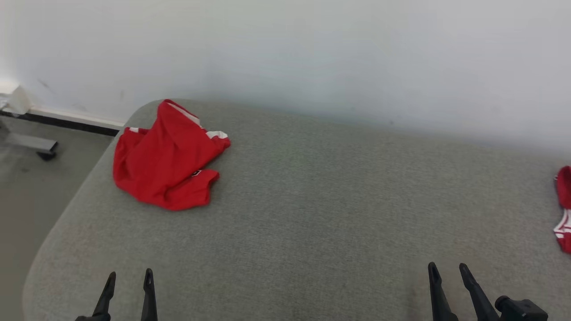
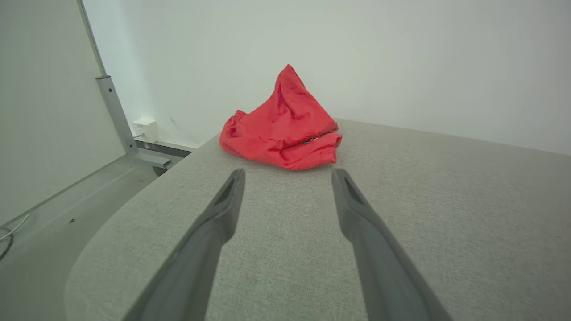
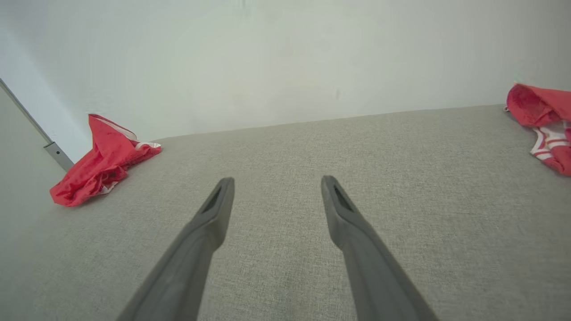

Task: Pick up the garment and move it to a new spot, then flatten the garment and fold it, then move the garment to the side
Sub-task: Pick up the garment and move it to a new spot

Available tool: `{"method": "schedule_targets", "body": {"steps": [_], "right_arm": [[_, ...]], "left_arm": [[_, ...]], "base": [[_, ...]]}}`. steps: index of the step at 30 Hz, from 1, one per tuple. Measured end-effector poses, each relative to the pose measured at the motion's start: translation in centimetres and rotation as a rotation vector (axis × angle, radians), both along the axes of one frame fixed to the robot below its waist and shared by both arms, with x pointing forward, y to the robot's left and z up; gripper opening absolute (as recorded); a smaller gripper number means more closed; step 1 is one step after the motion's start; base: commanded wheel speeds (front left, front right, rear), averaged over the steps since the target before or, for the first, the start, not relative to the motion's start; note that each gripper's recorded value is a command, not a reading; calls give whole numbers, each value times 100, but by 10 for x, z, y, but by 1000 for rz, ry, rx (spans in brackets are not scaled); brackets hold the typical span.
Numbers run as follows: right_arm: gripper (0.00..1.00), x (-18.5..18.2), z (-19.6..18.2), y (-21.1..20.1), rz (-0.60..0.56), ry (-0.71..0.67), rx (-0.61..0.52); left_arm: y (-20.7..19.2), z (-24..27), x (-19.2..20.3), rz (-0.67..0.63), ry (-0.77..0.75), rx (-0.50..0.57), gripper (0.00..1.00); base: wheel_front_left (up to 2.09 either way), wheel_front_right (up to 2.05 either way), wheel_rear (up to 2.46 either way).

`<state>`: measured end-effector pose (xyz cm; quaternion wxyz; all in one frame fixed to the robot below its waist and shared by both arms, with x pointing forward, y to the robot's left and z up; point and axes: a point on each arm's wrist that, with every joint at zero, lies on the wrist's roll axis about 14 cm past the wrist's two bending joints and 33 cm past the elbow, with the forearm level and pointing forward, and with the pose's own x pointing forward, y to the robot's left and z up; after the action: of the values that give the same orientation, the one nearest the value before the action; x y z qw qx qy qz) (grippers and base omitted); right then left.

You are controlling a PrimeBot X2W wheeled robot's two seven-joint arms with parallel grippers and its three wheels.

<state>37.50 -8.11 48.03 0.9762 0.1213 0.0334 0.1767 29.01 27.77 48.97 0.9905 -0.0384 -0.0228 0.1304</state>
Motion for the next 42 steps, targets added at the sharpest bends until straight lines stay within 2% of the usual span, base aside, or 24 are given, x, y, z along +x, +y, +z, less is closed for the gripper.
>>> {"method": "schedule_targets", "body": {"steps": [14,22,32,36,42], "right_arm": [[100,12,1,82,231,-9,-1],[100,15,0,99,277,-8,4],[100,23,0,87,246,-16,-5],[100,33,6,78,222,-36,-15],[100,59,17,48,149,-78,-42]], "left_arm": [[58,-3,-69,253,0,-22,100],[69,-5,-86,315,10,-19,100],[70,1,-74,301,-3,-16,100],[76,17,-57,278,-36,9,100],[93,67,-3,246,-156,53,100]], "base": [[0,0,0],[0,0,0],[0,0,0],[0,0,0],[0,0,0]]}}
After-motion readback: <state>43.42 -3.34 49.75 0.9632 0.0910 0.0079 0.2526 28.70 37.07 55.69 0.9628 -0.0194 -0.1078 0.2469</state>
